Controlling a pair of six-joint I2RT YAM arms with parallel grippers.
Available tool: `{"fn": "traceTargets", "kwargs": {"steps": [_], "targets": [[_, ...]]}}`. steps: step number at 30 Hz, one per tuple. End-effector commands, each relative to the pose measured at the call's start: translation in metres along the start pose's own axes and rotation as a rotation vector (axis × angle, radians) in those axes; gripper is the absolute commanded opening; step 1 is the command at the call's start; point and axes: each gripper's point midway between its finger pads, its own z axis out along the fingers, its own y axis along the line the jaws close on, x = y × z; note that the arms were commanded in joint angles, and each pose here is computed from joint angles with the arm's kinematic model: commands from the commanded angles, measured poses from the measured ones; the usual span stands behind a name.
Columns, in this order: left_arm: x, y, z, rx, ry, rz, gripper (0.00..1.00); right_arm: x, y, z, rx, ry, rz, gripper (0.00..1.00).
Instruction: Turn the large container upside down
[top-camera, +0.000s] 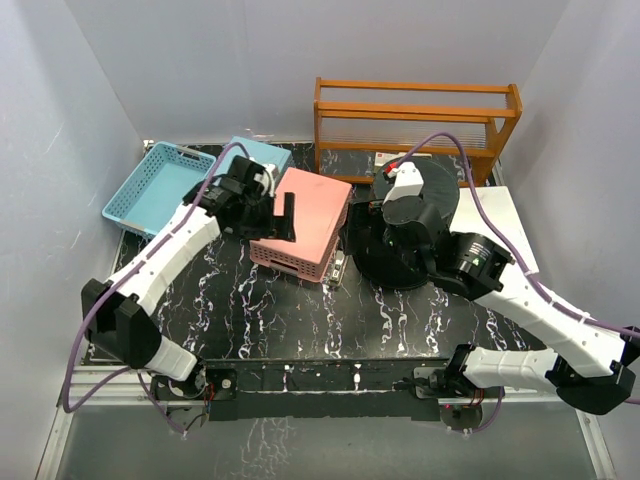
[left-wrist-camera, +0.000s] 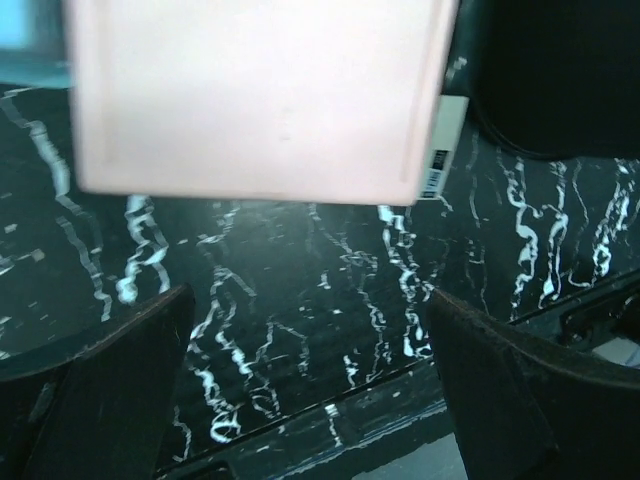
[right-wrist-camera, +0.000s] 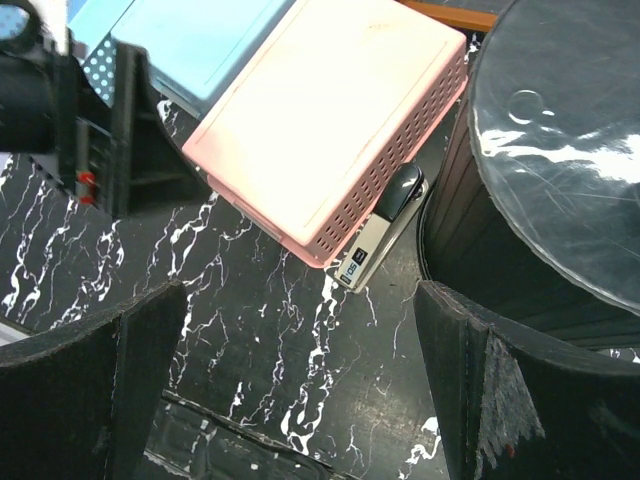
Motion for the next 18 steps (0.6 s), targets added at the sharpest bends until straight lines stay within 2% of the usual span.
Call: {"fn": "traceTargets", "kwargs": {"steps": [1,9,12,18], "targets": [[-0.018,0.057,-0.047,-0.079,-0.085,-0.103,0.99,-0.026,0.013,-0.008,-0.064,-0.077,0.012,0.98],[-0.058,0.201,-0.083,-0.313,-0.239,-0.385,0.98,-0.019,0.021,-0.010,-0.114,-0.059,0.024,0.98],[-0.061,0.233,-0.074,-0.384,-0.211,-0.320,0.94,-0.020,0.022,-0.013,-0.127,-0.054,0.022,0.98],[-0.069,0.251,-0.047,-0.368,-0.158,-0.139,0.93,-0.022,0.019,-0.014,-0.101,-0.039,-0.014,0.98]]}}
